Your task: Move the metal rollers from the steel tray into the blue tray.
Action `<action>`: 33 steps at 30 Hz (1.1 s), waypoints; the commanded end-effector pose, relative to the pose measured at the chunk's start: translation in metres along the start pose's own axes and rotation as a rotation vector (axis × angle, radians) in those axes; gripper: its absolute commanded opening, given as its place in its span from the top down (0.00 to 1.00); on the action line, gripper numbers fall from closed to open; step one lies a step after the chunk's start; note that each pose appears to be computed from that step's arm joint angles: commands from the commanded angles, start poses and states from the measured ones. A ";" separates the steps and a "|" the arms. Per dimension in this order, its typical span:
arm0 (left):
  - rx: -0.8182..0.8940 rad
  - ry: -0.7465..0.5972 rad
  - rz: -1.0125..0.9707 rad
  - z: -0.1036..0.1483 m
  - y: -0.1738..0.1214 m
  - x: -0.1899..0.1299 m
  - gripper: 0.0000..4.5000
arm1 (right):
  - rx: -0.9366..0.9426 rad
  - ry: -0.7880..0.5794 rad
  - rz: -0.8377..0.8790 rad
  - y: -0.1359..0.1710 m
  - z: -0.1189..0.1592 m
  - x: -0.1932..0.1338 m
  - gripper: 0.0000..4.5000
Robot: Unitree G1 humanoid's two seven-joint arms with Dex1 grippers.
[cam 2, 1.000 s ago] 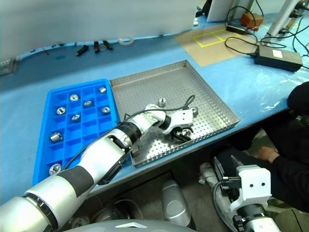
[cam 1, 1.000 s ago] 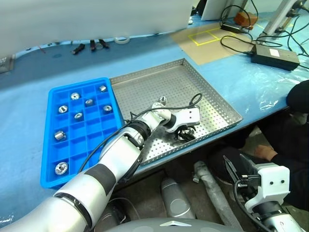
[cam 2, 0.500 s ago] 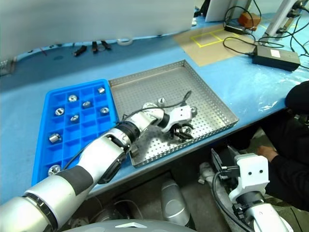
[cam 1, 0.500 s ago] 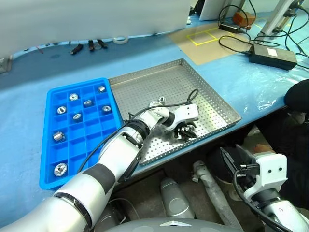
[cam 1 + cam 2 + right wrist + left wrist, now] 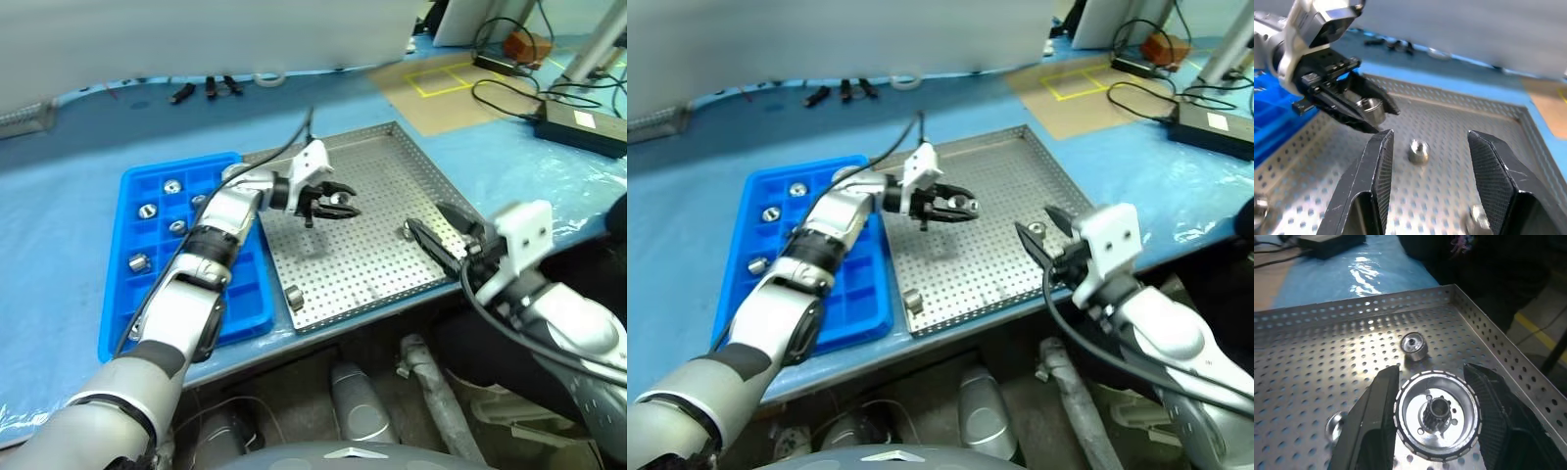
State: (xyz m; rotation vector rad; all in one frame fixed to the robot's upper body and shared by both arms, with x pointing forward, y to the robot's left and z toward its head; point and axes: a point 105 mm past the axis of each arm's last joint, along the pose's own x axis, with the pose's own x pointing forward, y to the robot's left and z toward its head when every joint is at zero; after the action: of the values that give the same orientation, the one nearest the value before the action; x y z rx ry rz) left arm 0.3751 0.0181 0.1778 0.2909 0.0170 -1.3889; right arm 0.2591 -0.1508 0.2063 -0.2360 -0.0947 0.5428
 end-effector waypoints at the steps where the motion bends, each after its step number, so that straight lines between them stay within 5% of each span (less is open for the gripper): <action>1: 0.023 -0.038 0.088 0.017 -0.002 -0.017 0.62 | 0.001 -0.031 0.137 0.010 0.008 0.016 0.45; 14: -0.057 0.039 0.456 -0.017 -0.021 -0.077 0.62 | -0.004 -0.099 0.456 0.036 0.022 0.066 0.45; 33: -0.189 0.186 0.409 -0.053 -0.047 -0.105 0.62 | 0.026 -0.076 0.467 0.046 0.013 0.064 0.45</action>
State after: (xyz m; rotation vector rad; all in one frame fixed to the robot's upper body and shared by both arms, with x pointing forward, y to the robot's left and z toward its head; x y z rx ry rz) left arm 0.3178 0.1238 0.1241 0.2421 0.2886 -0.9513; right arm 0.2945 -0.0783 0.1962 -0.1995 -0.0476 1.0197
